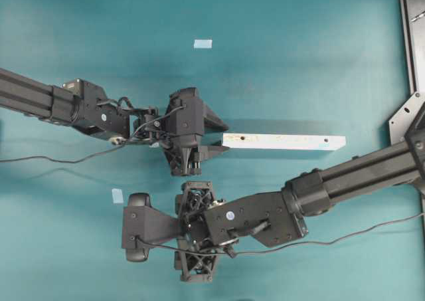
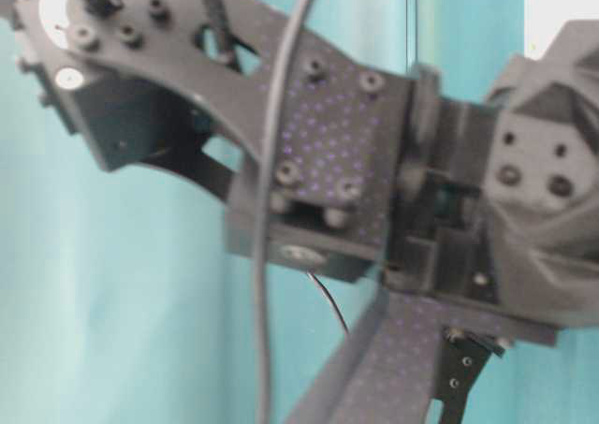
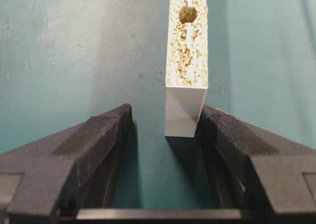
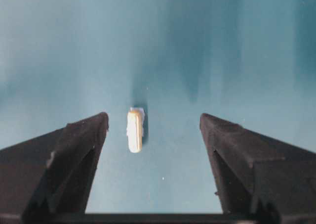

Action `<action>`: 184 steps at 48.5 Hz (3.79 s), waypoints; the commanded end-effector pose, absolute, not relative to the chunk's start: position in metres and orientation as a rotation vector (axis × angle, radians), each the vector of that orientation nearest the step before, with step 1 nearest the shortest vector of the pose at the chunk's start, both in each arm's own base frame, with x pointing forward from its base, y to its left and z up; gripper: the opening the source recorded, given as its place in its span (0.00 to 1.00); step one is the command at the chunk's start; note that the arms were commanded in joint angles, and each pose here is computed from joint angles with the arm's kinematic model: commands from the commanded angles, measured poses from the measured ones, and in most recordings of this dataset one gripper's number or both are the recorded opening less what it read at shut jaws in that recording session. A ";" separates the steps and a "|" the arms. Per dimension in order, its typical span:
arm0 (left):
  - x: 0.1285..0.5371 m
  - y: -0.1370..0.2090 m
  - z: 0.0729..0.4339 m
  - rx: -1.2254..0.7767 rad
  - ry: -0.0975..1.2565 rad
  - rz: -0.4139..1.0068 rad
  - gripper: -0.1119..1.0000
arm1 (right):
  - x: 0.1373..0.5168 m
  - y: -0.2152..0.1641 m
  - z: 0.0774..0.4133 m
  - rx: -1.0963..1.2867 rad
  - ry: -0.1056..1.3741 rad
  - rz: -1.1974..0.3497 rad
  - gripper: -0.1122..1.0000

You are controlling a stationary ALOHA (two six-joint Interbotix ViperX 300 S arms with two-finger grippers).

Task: Move the wooden board into place and insert the rod into its hole.
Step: 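Move the right gripper over the wooden dowel and grasp it, then lift the dowel with the right gripper and carry it to the board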

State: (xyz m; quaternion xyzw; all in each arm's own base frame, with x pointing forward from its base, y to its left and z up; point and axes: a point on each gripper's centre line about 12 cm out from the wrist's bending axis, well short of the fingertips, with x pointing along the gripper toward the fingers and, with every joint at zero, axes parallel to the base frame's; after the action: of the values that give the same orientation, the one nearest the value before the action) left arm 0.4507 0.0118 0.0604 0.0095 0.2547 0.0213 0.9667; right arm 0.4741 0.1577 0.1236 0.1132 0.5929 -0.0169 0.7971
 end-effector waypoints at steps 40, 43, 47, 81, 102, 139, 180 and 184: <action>0.451 0.013 0.062 0.025 0.514 0.043 0.61 | 0.478 0.177 0.130 0.266 1.225 0.007 0.55; 0.451 0.013 0.063 0.025 0.512 0.043 0.61 | 0.479 0.177 0.130 0.266 1.217 0.009 0.55; 0.451 0.012 0.062 0.026 0.514 0.042 0.61 | 0.479 0.176 0.130 0.264 1.216 0.007 0.55; 0.453 0.005 0.064 0.029 0.507 0.026 0.61 | 0.470 0.171 0.116 0.228 1.251 -0.012 0.54; 0.453 0.005 0.064 0.029 0.507 0.026 0.61 | 0.471 0.171 0.115 0.233 1.229 -0.005 0.52; 0.451 0.005 0.062 0.029 0.513 0.026 0.61 | 0.472 0.166 0.161 0.178 1.125 0.023 0.19; 0.459 0.005 0.072 0.028 0.481 0.026 0.61 | 0.385 0.092 0.254 0.143 0.615 0.112 0.19; 0.460 0.005 0.072 0.028 0.480 0.026 0.61 | 0.375 0.081 0.255 0.153 0.584 0.104 0.19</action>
State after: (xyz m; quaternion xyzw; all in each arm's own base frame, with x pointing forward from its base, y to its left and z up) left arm 0.4535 0.0092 0.0607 0.0096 0.2539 0.0187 0.9670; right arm 0.3828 0.0905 0.2381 0.0681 0.3215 0.0509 0.9431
